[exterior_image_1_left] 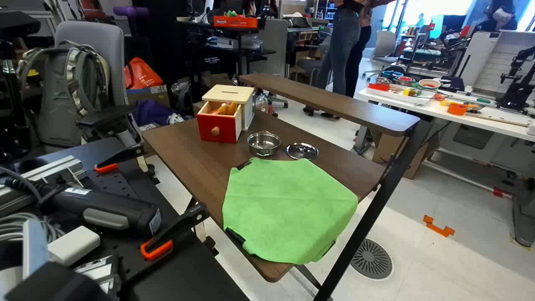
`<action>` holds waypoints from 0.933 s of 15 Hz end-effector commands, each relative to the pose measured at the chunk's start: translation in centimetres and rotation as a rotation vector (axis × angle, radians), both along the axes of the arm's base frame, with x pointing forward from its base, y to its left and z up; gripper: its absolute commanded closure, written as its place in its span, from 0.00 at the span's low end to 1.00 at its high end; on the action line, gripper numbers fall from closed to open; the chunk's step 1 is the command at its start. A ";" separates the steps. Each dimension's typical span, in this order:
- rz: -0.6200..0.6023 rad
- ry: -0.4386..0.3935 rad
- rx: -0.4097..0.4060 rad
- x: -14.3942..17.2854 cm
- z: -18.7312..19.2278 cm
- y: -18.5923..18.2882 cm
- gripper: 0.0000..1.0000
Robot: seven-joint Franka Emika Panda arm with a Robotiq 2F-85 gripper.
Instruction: Move the green cloth to the left
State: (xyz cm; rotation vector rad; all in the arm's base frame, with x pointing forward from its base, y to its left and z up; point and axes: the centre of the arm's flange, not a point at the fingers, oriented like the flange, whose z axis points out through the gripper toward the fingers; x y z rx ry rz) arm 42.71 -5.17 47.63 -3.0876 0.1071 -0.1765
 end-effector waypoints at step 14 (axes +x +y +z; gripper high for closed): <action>-0.031 0.023 -0.035 2.1 -8.0 -4.9 0.00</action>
